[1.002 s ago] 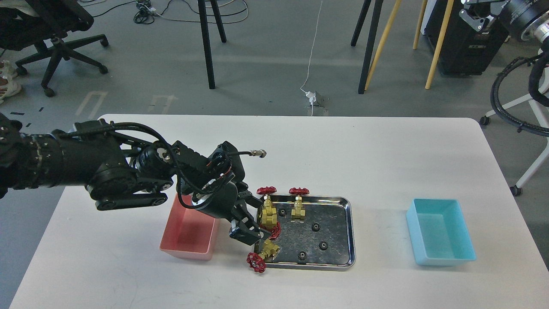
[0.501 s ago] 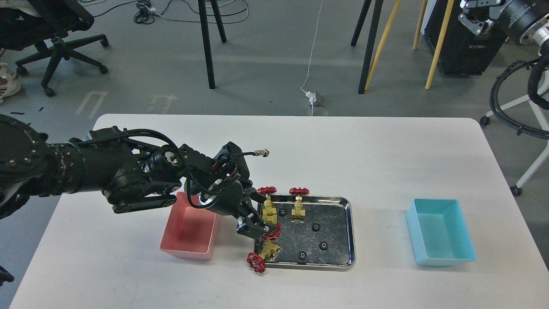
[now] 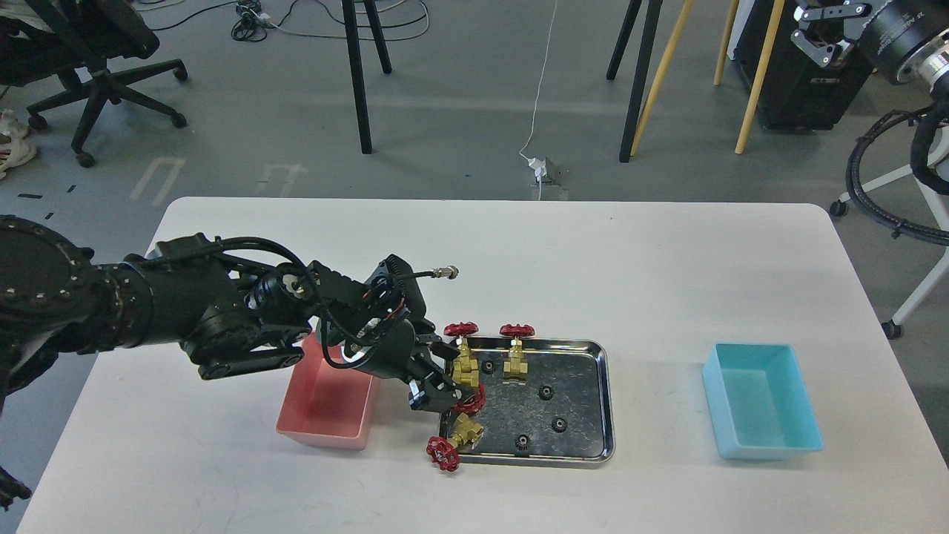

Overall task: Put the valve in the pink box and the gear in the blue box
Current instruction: 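Lower the left gripper and close it on the red-handled brass valve, then carry the valve with the left gripper over the pink box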

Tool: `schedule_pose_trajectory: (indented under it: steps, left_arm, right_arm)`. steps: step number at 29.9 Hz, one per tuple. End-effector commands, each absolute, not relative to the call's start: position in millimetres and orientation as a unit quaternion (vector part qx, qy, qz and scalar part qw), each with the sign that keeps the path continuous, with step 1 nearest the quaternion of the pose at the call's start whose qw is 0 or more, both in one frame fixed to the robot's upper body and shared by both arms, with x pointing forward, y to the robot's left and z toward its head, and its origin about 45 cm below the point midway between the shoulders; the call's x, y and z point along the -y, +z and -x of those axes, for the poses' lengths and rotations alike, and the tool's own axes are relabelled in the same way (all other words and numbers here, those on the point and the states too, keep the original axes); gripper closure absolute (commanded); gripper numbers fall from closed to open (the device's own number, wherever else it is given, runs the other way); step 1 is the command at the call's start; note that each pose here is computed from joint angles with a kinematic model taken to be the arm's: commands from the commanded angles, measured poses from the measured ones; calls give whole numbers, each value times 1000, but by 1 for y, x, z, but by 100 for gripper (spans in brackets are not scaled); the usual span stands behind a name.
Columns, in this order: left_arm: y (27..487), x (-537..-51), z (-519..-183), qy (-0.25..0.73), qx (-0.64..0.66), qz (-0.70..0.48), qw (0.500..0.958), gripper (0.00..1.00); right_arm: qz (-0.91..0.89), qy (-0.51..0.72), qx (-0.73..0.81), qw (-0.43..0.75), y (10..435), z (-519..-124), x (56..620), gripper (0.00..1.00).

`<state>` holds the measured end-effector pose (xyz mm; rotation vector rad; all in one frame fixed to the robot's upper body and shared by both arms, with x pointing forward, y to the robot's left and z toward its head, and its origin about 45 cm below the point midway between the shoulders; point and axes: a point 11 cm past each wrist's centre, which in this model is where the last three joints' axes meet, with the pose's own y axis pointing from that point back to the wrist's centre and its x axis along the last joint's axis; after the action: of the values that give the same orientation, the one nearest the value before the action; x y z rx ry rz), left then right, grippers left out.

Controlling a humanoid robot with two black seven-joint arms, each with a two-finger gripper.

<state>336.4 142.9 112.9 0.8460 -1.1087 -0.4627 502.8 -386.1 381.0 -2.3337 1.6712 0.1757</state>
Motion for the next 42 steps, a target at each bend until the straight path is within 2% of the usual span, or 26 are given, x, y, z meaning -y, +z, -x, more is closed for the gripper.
schedule_pose_trajectory:
  steps: [1,8,10,12,22,29,42]
  left_arm:
    - [112,-143,-335,-214,505,-386,741,41]
    - [111,-145,-335,-216,504,-388,741,51]
    - [111,-145,-335,-217,505,-388,740,56]
    - [111,-144,-335,-217,507,-386,739,65]
    - [113,-145,-333,-216,507,-384,741,86]
    - [123,-150,-330,-208,506,-373,750,89]
    - [188,-169,-343,-150,525,-353,760,89]
  right_arm:
    - [804,62,-577,130,378,-502,387,1]
    - [802,65,-580,127,374,-499,392,1]
    - [801,66,-581,126,373,-499,392,1]
    - [802,65,-581,126,373,-499,392,1]
    - [801,67,-582,125,370,-498,393,1]
    - [800,69,-583,123,367,-497,395,1]
    - [800,70,-583,124,367,-498,394,1]
